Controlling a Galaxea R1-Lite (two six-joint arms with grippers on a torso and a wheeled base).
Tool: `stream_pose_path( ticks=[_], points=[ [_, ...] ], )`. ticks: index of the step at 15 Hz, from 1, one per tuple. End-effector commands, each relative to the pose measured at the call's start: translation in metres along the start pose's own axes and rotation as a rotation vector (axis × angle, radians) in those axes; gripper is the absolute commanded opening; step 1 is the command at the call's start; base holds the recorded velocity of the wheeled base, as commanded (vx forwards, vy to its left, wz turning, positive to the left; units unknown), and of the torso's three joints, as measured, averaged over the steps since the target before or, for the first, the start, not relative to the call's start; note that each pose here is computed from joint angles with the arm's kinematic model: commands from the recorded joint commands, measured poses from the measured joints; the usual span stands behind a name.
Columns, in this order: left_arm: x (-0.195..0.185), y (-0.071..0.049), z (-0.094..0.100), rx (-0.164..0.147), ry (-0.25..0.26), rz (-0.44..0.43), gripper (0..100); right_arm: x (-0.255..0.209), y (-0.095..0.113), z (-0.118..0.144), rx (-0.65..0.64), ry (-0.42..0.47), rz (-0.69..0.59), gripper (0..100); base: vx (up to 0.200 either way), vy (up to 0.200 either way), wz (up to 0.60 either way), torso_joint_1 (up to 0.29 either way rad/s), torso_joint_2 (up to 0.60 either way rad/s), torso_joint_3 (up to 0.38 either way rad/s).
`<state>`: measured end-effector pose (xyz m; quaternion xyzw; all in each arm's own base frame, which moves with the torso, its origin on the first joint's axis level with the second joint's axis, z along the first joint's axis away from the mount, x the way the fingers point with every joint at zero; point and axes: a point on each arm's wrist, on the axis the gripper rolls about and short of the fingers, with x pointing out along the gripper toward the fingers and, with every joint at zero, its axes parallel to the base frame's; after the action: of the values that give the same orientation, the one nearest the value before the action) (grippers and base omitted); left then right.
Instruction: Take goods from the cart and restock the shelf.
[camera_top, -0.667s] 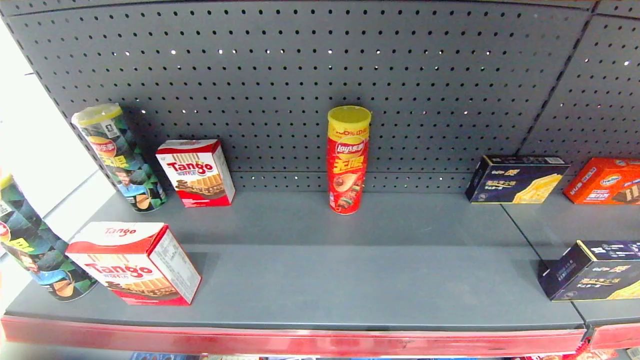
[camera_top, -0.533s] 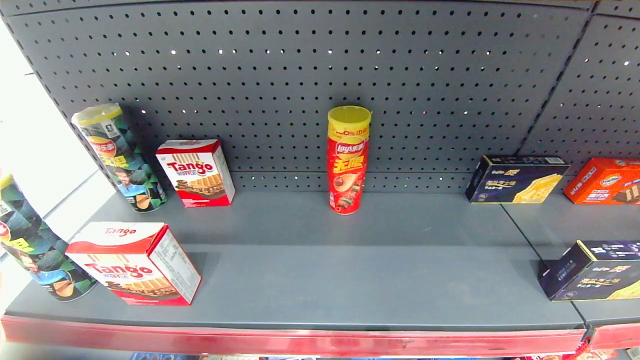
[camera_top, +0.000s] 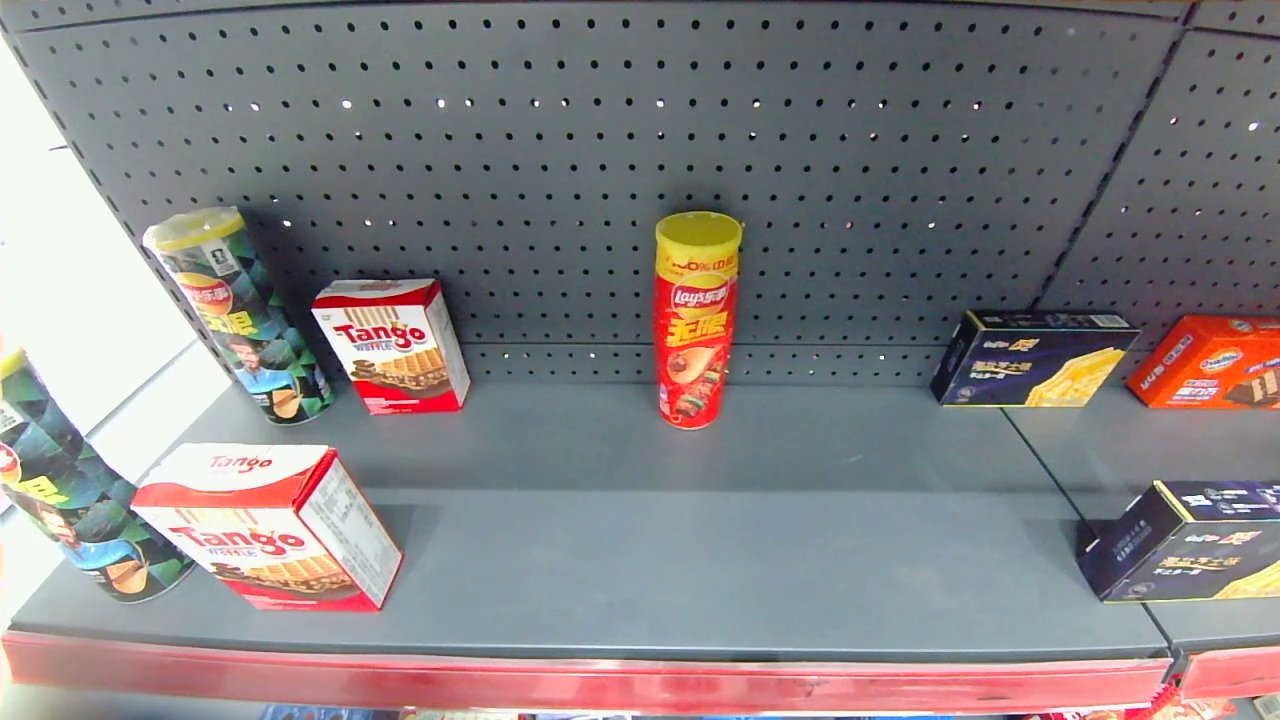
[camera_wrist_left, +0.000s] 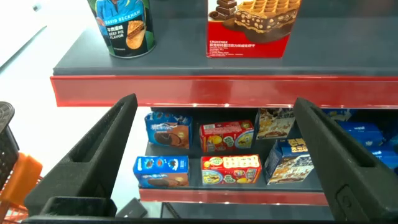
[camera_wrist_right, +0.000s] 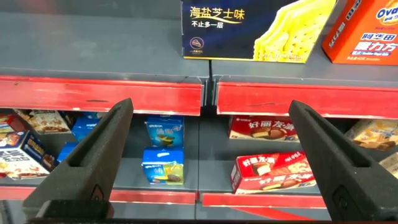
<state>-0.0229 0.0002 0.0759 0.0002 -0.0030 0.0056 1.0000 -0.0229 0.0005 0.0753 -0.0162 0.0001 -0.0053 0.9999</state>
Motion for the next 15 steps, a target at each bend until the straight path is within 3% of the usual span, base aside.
stream_pose_path(
  ticks=[1,13,15],
  points=[
    [0.0001,0.0,0.0,0.0,0.001,-0.001,100,0.0001,-0.0001,0.0,-0.001,0.002,-0.005,100,0.0,0.0,0.6,0.002,0.0,0.002],
    [0.0001,-0.0001,0.0,0.0,0.001,-0.001,100,0.0001,-0.0001,0.0,0.005,0.002,-0.003,100,0.0,0.0,0.6,0.003,0.0,0.004],
    [0.0001,-0.0001,0.0,0.0,0.001,-0.001,100,0.0001,-0.0001,0.0,0.005,0.002,-0.005,100,0.0,0.0,0.0,0.0,0.0,0.0]
  ],
)
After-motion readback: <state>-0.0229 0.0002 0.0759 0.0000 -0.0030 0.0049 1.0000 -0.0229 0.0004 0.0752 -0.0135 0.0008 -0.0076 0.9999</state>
